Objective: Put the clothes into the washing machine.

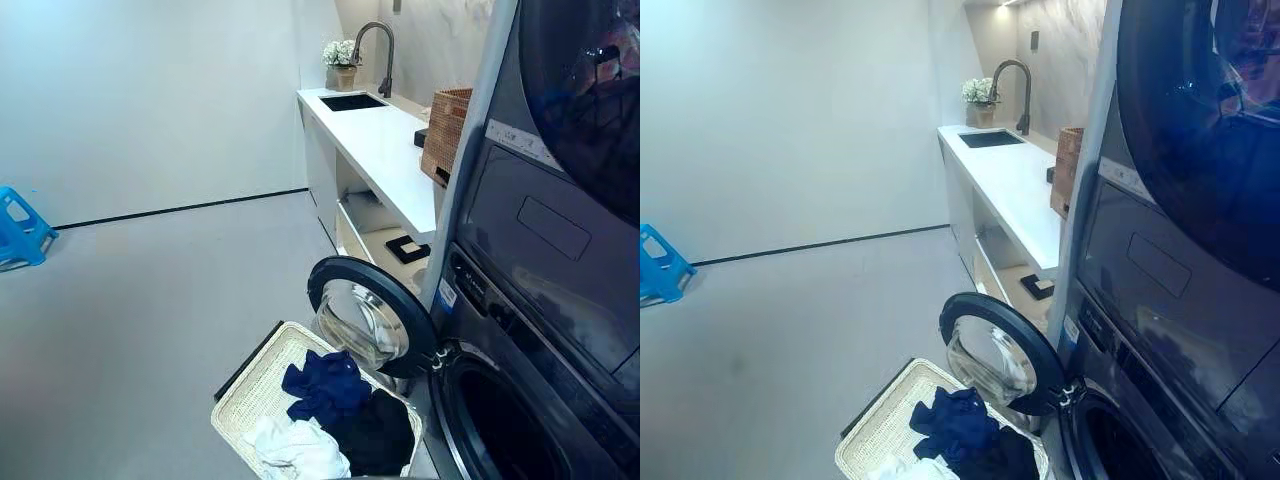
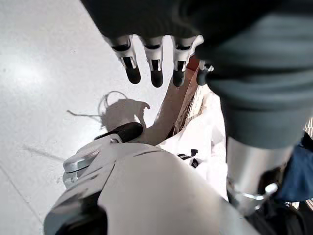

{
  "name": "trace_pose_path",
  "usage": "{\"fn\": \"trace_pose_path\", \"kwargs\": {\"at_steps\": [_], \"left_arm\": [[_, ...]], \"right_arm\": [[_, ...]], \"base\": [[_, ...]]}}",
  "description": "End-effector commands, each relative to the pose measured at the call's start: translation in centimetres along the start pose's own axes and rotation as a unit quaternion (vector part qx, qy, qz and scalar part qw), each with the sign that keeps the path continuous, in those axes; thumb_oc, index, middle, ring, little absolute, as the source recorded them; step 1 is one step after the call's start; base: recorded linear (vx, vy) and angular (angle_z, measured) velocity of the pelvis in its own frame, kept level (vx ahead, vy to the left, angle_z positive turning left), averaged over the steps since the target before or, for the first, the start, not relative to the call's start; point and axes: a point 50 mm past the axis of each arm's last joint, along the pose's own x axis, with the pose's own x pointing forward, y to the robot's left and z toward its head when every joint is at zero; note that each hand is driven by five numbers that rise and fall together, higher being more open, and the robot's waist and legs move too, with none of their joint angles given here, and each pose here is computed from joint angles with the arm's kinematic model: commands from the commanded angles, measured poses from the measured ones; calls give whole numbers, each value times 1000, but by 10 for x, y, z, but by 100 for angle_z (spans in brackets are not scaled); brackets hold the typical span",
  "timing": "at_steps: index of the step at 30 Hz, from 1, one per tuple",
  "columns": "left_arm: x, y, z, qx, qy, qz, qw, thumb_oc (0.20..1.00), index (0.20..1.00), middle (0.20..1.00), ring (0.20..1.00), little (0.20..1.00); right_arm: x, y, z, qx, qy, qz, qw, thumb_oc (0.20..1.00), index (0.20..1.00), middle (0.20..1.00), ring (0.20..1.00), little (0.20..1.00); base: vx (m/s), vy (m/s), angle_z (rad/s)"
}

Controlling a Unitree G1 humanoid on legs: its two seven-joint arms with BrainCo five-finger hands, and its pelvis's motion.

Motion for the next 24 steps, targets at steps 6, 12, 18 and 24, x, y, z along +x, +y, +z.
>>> {"fn": "trace_pose_path", "kwargs": {"at_steps": [6, 12, 18, 24], "left_arm": [[2, 24, 19, -16, -12, 38, 999, 1000, 1000, 1000, 1000, 1000], [2, 25, 18, -15, -11, 40, 999, 1000, 1000, 1000, 1000, 1000], [2, 24, 21, -17, -15, 36, 999, 1000, 1000, 1000, 1000, 1000], [2, 24, 21, -20, -16, 35, 999, 1000, 1000, 1000, 1000, 1000]], "right_arm": [[2, 2, 21, 19, -10, -3, 1000, 1000, 1000, 1000, 1000, 1000], [2, 3, 19, 20, -10, -3, 1000, 1000, 1000, 1000, 1000, 1000], [2, 2, 21, 22, -11, -4, 1000, 1000, 1000, 1000, 1000, 1000], [2, 1, 21, 22, -12, -4, 1000, 1000, 1000, 1000, 1000, 1000]], "base": [[-17, -4, 1], [0, 0, 0], [0, 0, 0], [0, 0, 0]]}}
